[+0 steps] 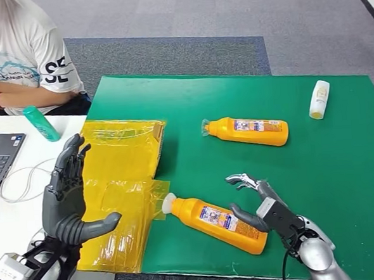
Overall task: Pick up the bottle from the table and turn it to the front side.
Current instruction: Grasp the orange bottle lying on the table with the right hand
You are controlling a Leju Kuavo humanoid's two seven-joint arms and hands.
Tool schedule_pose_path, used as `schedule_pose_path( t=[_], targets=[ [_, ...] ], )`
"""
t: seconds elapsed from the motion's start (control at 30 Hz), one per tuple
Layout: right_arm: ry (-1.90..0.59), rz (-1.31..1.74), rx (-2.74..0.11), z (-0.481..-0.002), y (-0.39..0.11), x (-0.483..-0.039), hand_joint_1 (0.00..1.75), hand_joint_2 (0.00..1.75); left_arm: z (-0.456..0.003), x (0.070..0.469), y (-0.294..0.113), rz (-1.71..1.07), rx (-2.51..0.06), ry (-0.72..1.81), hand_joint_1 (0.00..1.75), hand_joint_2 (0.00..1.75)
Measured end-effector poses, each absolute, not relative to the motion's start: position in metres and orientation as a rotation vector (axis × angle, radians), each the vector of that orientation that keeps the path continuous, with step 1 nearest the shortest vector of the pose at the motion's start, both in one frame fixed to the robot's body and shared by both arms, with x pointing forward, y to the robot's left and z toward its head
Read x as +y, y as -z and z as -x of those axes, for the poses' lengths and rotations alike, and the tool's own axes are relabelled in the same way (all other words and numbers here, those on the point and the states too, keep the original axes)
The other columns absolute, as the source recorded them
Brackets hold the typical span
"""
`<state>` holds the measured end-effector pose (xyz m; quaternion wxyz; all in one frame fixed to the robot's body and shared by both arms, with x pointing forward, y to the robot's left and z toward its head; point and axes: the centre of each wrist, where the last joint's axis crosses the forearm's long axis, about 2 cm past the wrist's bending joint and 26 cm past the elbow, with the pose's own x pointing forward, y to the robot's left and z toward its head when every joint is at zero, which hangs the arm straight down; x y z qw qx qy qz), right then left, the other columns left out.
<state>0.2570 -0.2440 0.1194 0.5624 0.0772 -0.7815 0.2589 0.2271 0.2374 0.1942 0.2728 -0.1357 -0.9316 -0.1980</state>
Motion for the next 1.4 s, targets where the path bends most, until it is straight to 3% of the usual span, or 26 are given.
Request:
schedule_pose_path(
  t=[0.03, 0.07, 0.77, 1.07, 1.4],
  targets=[
    [-0.617, -0.175, -1.839, -0.257, -0.119, -0.244, 0.01, 1.75, -0.227, 0.237, -0.194, 0.366, -2.507, 0.532, 0.0, 1.75],
    [-0.625, -0.168, -1.838, -0.257, -0.119, -0.245, 0.0, 1.75, -0.227, 0.237, -0.194, 0.367, -2.506, 0.533, 0.0, 1.75],
    [-0.788, -0.145, -1.746, -0.265, -0.124, -0.28, 0.0, 1.75, -0.231, 0.237, -0.19, 0.396, -2.489, 0.522, 0.0, 1.75],
    [-1.04, -0.168, -1.525, -0.285, -0.126, -0.332, 0.0, 1.75, -0.25, 0.24, -0.193, 0.411, -2.496, 0.522, 0.0, 1.75],
    [-1.101, -0.182, -1.417, -0.287, -0.113, -0.341, 0.0, 1.75, -0.265, 0.239, -0.193, 0.421, -2.483, 0.529, 0.0, 1.75]
  ],
)
